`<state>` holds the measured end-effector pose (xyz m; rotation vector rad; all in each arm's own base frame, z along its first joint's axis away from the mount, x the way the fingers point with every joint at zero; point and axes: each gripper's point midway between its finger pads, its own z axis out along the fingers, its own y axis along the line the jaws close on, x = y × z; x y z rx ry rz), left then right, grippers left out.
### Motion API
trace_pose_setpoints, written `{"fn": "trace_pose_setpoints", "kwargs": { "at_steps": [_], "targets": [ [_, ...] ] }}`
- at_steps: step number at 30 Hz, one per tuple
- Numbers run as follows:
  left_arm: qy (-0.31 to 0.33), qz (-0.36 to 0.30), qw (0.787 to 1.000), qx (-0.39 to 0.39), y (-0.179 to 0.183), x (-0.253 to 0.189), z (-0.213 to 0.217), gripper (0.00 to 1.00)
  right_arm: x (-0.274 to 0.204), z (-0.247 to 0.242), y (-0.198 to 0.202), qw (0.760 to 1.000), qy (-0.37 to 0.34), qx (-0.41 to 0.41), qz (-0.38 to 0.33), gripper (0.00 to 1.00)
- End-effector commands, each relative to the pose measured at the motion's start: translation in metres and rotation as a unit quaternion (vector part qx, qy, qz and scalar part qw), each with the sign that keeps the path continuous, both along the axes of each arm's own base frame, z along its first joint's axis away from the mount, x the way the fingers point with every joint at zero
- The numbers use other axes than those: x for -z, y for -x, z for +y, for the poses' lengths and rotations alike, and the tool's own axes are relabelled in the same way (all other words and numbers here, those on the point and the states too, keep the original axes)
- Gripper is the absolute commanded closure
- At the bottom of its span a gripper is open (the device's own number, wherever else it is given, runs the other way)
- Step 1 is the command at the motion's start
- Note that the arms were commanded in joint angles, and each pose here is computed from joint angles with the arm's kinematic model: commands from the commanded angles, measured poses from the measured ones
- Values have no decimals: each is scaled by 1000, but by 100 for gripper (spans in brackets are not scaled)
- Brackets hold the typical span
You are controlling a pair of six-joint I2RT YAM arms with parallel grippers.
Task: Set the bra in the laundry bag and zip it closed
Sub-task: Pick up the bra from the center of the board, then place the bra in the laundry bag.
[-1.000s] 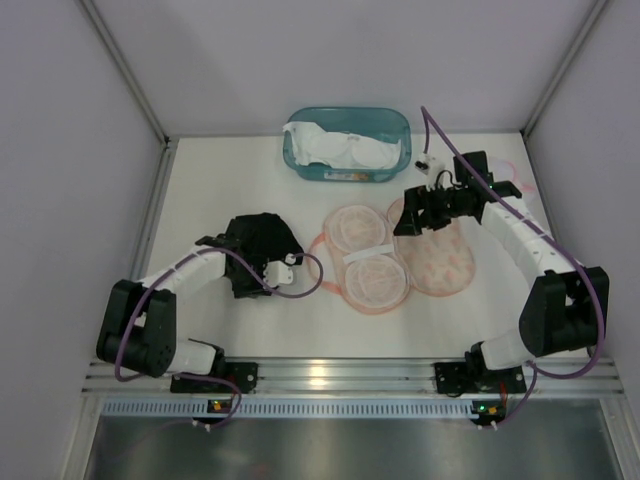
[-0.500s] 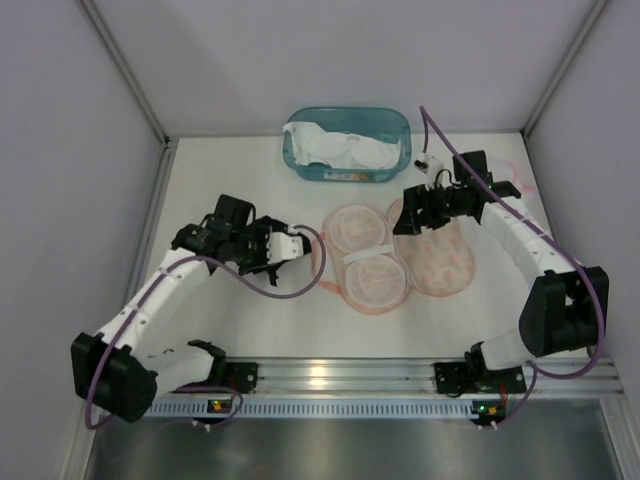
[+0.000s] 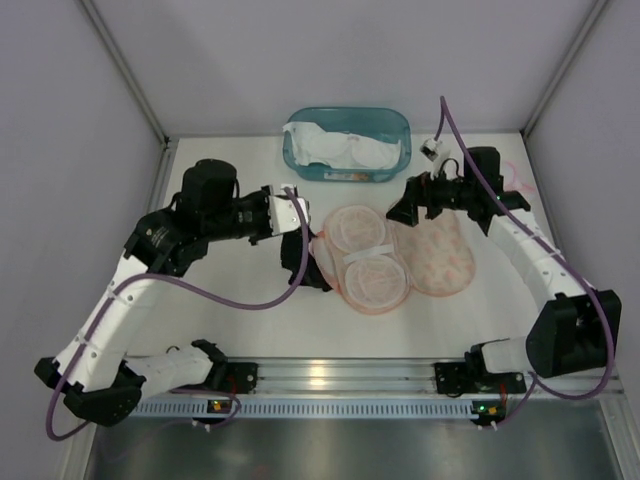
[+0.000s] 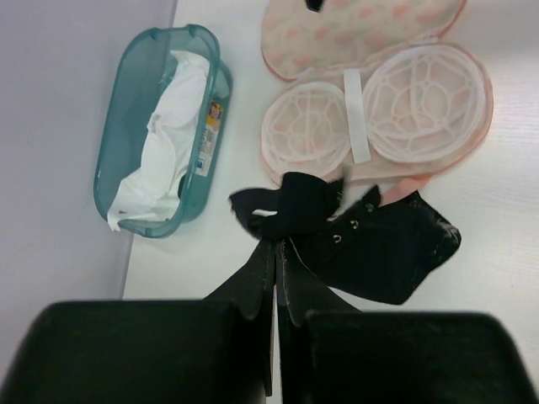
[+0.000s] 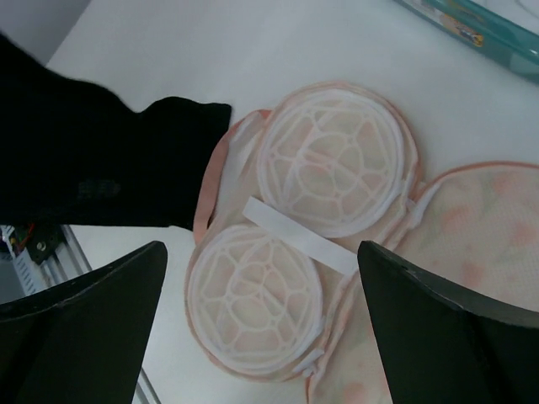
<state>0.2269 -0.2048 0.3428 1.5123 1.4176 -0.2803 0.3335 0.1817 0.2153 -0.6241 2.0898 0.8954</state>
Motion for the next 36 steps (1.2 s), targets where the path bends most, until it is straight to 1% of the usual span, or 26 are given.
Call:
{"fn": "trace_pose_setpoints", "kwargs": {
  "at_steps": [1,2,4,5,8,11,16,20,22,25,28,31,32,35,36],
  "targets": [
    [38,-7,999,10,7,-33,-9,100,-46,23,22,988,-69,-79,-114,2],
    [50,-21,998,14,8,-49,-10,100,-35,23,28,988,-72,-85,-111,2],
    [64,-23,997,25,9,-61,-15,100,-36,23,35,984,-73,-98,-131,2],
    [79,-34,996,28,11,-78,-16,100,-33,23,37,984,-70,-102,-130,2],
    [108,-38,992,59,17,-103,-28,100,-27,21,33,985,-52,-103,-127,2],
    [136,-36,987,83,28,-125,-35,100,-24,16,26,987,-33,-85,-129,2],
    [170,-14,978,120,43,-145,-46,100,-17,8,18,993,-34,-67,-95,4],
    [209,23,968,139,61,-168,-52,100,-19,0,13,994,-38,-50,-93,4],
    [219,34,963,151,69,-174,-54,100,-20,-5,9,994,-35,-38,-93,4],
    [238,69,954,168,83,-184,-56,100,-15,-14,2,996,-21,-16,-83,4],
    [242,101,945,197,95,-182,-61,100,-11,-20,-1,997,-15,-7,-70,5],
    [239,144,934,223,104,-176,-67,100,-8,-24,-2,998,-11,-2,-64,5],
    [237,168,929,228,105,-171,-72,100,-7,-25,-3,998,-10,0,-61,5],
    [225,192,919,260,117,-163,-86,100,-3,-26,-4,998,-6,3,-56,5],
    [219,200,914,279,127,-161,-92,100,-1,-27,-4,998,-5,3,-55,5]
  ]
}}
